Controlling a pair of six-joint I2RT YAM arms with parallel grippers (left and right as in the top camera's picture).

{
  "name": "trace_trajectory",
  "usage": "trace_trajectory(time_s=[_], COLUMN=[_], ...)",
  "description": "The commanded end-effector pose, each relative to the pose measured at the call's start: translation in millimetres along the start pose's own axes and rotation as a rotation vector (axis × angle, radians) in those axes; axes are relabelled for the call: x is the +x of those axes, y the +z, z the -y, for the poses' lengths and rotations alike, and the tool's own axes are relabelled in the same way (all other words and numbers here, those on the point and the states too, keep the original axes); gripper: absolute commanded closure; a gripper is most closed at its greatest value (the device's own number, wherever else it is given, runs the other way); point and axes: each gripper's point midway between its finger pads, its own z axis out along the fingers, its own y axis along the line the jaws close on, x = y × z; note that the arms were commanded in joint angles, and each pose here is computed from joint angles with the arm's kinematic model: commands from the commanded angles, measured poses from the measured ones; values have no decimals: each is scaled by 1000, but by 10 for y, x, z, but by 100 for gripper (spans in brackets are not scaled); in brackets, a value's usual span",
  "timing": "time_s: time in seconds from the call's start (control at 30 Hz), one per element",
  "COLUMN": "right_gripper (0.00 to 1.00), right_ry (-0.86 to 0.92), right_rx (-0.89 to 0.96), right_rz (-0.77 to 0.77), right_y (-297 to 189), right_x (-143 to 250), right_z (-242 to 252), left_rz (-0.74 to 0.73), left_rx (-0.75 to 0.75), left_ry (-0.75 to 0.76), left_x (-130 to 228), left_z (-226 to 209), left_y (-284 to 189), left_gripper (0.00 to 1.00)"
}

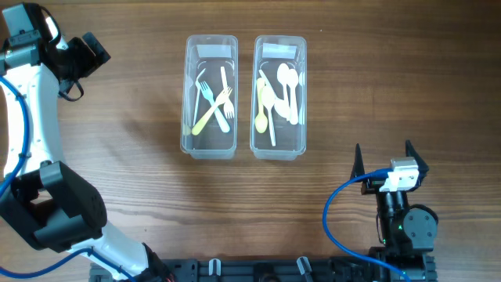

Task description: Pack container

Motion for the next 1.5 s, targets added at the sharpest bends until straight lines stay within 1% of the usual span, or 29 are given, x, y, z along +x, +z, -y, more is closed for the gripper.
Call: trace_trajectory(time_s=[0.0,0.47,0.53,0.63,0.7,0.8,0.87,0.93,1.0,1.13,1.17,1.27,1.33,1.47], right_gripper=[0,0,0,0,0,0,0,0,0,0,0,0,0,0], right_ry=[-13,-14,-13,-13,-14,-14,-13,-13,-13,-13,-13,-13,-14,-13], right_rx=[-7,-7,-7,-7,-7,-7,-7,-7,-7,-7,-7,-7,-7,-7], right_rz=[9,9,9,9,9,9,9,9,9,9,9,9,9,9], right_y=[0,0,0,0,0,0,0,0,0,0,0,0,0,0], right_x=[-14,-14,-14,-14,-14,-15,-14,-14,-14,-14,-14,-14,-14,-14], right_z=[-9,-9,-9,-9,-9,-9,-9,-9,-9,-9,-9,-9,-9,-9], left_rz=[39,39,53,114,200,321,394,443,496,594,632,692,730,786], left_rx=[9,9,18,43,65,96,119,133,153,209,235,268,280,306], left_ry=[-3,-5,-1,71,143,161,171,177,189,225,241,258,263,273], left_x=[-83,-85,-104,-146,-191,-176,-45,120,385,1015,1298,1634,1730,1782], left_z=[22,19,45,171,251,322,333,311,275,186,121,9,-43,-80], left_y=[-139,-139,-209,-511,-926,-1516,-1899,-2163,-2428,-2789,-2854,-2790,-2678,-2374], left_gripper=[0,0,0,0,0,0,0,0,0,0,0,0,0,0])
